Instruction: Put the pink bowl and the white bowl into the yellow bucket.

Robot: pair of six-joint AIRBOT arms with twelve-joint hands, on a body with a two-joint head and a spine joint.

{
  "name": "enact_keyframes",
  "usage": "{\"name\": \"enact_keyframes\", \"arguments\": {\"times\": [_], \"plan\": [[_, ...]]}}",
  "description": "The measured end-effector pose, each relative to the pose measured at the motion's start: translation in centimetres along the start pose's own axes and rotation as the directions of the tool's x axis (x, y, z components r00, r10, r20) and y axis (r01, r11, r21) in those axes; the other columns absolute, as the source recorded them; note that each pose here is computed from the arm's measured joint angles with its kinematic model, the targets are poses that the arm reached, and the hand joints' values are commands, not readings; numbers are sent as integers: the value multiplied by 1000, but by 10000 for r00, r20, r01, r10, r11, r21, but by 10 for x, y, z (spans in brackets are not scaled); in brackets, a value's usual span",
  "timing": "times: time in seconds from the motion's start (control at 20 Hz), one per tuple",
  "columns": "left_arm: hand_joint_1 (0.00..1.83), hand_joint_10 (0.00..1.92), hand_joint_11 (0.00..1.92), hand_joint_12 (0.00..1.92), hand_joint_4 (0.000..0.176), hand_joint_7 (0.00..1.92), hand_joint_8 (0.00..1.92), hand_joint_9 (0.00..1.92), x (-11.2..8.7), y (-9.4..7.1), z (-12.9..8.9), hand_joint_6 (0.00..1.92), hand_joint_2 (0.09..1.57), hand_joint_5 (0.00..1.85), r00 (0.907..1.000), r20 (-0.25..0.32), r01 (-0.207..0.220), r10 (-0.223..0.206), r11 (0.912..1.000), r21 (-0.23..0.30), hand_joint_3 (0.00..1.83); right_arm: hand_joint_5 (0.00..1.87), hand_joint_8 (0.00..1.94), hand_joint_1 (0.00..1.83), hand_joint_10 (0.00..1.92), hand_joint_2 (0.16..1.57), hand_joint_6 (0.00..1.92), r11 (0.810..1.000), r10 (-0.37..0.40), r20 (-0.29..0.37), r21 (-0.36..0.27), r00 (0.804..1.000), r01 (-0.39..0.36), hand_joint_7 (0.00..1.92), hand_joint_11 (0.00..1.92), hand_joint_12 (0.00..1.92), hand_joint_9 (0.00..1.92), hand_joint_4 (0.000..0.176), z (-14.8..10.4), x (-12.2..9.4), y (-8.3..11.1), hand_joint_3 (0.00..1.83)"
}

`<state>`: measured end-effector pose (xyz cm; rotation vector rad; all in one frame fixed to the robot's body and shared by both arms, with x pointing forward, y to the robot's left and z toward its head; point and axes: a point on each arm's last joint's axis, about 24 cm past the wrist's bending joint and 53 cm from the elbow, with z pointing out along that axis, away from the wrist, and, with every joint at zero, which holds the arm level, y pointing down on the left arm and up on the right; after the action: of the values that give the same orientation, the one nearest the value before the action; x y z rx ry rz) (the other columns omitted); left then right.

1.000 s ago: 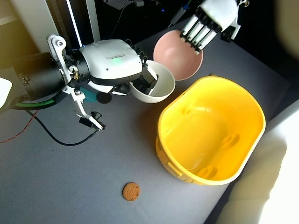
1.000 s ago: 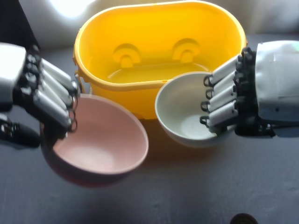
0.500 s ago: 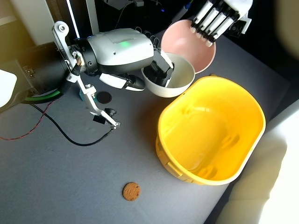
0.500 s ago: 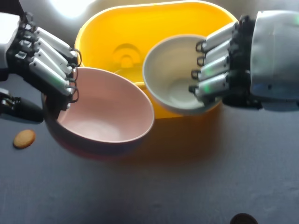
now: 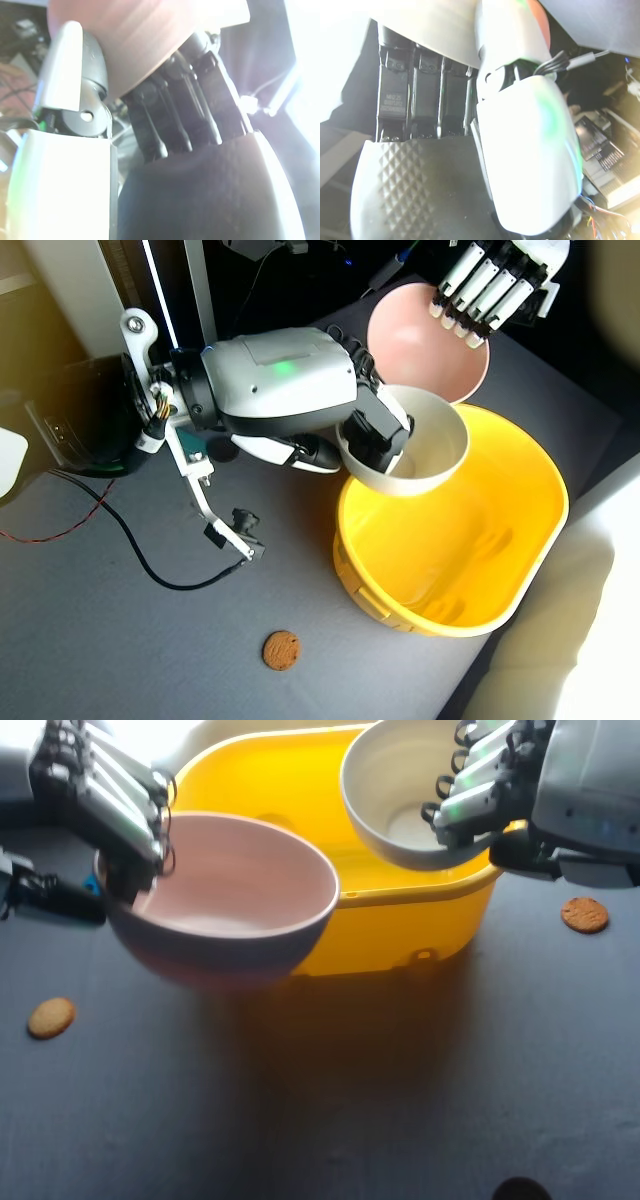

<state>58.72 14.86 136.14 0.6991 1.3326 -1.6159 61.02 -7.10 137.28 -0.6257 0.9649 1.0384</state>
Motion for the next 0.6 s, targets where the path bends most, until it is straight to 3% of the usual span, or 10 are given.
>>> {"name": "enact_keyframes", "arguments": {"times": [0.15, 0.5, 0.6], "plan": [[1372, 1228, 660, 1281, 0, 1005, 940, 874, -20, 7, 2, 1145, 1126, 860, 9985, 507, -175, 182, 9997, -151, 2, 958, 799, 1388, 1017, 1075, 957, 9992, 86, 53, 399, 9999, -88, 1042, 866, 1110, 1068, 0, 3, 2, -17, 1], [1375, 1213, 661, 1271, 0, 1031, 937, 872, -38, 34, 23, 1113, 1121, 864, 9958, 775, -444, 482, 9978, -494, 1, 980, 778, 1389, 1002, 1070, 935, 9909, 414, 294, 1266, 9987, -448, 1048, 907, 1076, 1074, 0, 8, 5, -53, 1], [1373, 1209, 648, 1292, 0, 1021, 1047, 846, -39, 42, 27, 1094, 1130, 847, 9956, 737, -538, 582, 9967, -614, 2, 986, 783, 1388, 1023, 1071, 921, 9871, 572, 385, 1476, 9976, -623, 1044, 902, 1078, 1065, 0, 9, 5, -62, 1]]}}
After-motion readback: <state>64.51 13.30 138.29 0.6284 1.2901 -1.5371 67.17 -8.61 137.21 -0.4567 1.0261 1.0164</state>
